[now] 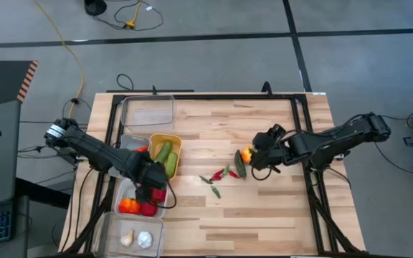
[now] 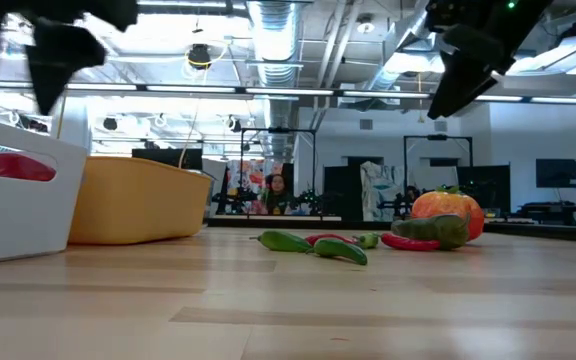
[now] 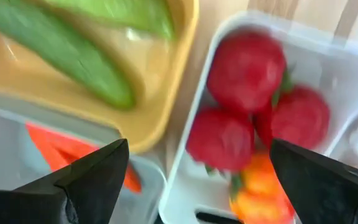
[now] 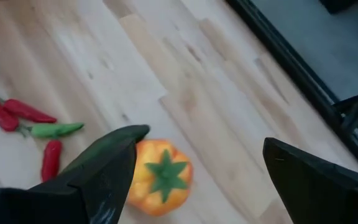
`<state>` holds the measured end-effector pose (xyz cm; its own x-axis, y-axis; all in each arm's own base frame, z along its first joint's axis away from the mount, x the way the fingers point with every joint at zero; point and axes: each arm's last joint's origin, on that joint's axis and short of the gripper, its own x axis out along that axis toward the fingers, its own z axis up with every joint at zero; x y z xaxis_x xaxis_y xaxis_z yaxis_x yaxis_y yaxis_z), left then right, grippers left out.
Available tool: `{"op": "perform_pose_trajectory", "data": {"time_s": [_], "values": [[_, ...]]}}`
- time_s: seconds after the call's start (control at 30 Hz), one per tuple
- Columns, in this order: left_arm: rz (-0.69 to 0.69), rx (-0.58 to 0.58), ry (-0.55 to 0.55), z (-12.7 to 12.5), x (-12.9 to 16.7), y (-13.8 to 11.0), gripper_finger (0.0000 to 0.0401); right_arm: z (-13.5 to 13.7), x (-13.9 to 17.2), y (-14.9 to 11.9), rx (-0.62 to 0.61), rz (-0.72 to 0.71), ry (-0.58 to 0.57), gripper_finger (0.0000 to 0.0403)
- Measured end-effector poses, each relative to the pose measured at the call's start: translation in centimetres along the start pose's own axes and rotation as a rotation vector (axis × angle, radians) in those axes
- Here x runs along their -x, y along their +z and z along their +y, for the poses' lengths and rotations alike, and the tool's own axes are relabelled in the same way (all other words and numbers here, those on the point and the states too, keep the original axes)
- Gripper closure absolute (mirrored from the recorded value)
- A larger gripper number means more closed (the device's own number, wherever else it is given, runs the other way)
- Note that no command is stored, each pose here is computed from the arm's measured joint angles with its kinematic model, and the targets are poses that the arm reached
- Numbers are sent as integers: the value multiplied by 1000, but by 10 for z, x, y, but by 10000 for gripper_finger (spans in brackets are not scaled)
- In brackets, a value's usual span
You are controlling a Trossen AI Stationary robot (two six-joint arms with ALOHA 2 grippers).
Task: Sort produce into baskets
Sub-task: Put the tomato into the white bin
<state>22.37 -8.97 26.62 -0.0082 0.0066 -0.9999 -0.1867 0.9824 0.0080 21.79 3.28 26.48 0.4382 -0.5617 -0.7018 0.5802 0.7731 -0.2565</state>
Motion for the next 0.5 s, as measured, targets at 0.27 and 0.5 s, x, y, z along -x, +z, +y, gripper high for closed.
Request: {"op": "perform_pose_trajectory", "data": {"time_s": [0.27, 0.5], "values": [[-240, -115, -30, 19, 5, 33, 24, -14, -6, 8, -43, -5, -33, 27], [-441, -214, -28, 44, 11, 63, 24, -15, -15, 10, -29, 28, -45, 27]]}}
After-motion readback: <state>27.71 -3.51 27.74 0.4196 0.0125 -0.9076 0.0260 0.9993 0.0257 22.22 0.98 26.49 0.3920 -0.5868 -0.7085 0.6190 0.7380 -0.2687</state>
